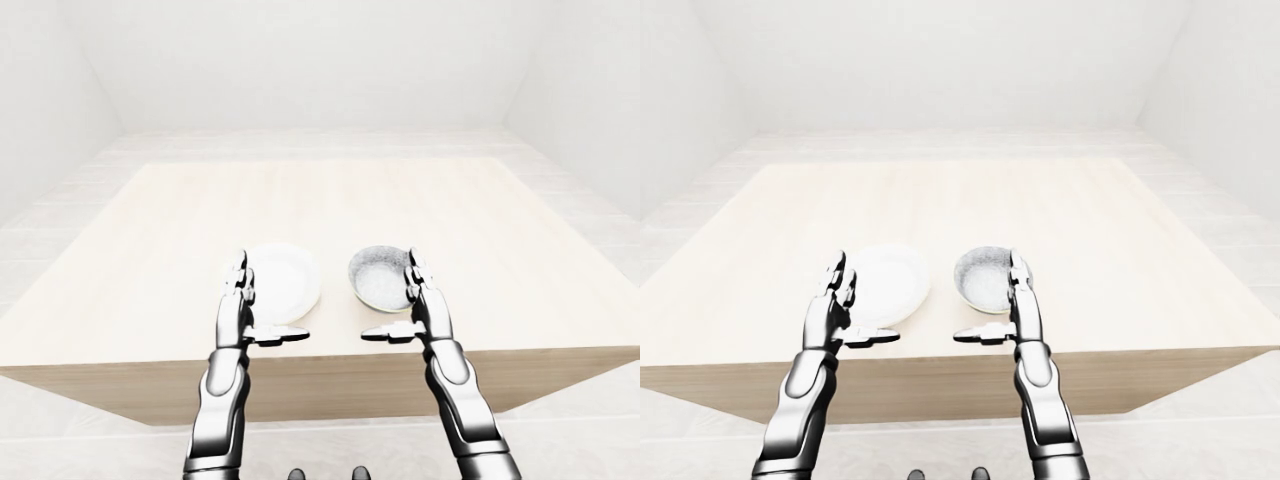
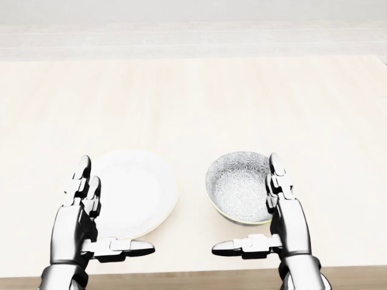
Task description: Put the bowl on the plate.
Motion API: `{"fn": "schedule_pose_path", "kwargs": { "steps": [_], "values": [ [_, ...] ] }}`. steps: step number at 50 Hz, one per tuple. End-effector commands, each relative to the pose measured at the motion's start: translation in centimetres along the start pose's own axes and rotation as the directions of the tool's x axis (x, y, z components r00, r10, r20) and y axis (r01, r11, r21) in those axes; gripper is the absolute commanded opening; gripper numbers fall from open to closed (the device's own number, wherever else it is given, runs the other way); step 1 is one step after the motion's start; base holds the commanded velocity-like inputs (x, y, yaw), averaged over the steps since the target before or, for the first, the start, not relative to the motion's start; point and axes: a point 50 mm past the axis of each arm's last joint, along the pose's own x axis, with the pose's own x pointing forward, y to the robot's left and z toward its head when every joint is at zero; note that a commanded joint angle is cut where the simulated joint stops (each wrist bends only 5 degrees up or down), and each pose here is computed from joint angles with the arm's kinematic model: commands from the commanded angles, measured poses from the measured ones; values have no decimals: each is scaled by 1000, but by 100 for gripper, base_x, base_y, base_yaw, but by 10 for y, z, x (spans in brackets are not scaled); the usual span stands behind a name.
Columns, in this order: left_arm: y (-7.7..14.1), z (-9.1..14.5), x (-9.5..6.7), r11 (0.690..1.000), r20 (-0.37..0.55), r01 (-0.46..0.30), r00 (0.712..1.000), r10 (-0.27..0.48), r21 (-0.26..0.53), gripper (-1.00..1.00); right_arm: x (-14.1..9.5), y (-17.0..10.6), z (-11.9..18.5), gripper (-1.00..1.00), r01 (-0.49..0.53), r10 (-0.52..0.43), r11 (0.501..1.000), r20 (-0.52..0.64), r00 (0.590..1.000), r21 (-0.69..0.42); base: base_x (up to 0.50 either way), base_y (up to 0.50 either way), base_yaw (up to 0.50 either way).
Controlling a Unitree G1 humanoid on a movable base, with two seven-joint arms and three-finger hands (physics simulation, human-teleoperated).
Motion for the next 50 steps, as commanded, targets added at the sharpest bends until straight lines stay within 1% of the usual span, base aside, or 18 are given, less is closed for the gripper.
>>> {"fn": "schedule_pose_path", "kwargs": {
  "steps": [1,2,5,8,10,12,15,16,18,25,50],
  "values": [
    [7,-4,6,998,-15,12,1000,-12,66,100,1,-10,3,100,21,-22,999,13,1000,27,0,0,0],
    [8,-3,7,997,-4,6,1000,-6,80,100,0,-9,5,100,11,-12,999,22,1000,53,0,0,0],
    [9,-2,8,997,-8,10,1000,-9,76,100,0,-11,7,100,24,-25,999,17,1000,39,0,0,0],
    [10,4,9,996,3,6,1000,-6,84,100,-1,-11,7,100,16,-17,999,21,1000,36,0,0,0],
    [11,7,11,996,13,1,1000,-3,92,100,-2,-12,9,100,12,-14,998,34,999,62,0,0,0],
    [12,10,12,994,14,0,1000,-2,107,100,-1,-15,9,100,33,-33,999,27,999,23,0,0,0],
    [17,14,12,993,18,-10,1000,7,121,100,-3,-16,15,100,19,-20,1000,23,1000,18,0,0,0],
    [18,14,12,992,21,-13,1000,10,123,100,-4,-15,17,100,4,-6,999,40,999,48,0,0,0],
    [20,15,12,991,24,-19,1000,16,132,100,-4,-17,19,100,14,-15,1000,39,999,18,0,0,0],
    [23,16,12,988,29,-30,999,26,152,100,-4,-19,21,100,27,-27,1000,49,998,13,1,10,0],
    [26,14,12,986,35,-40,999,35,164,100,-5,-20,23,100,28,-28,1000,57,998,8,6,20,0]
  ]
}}
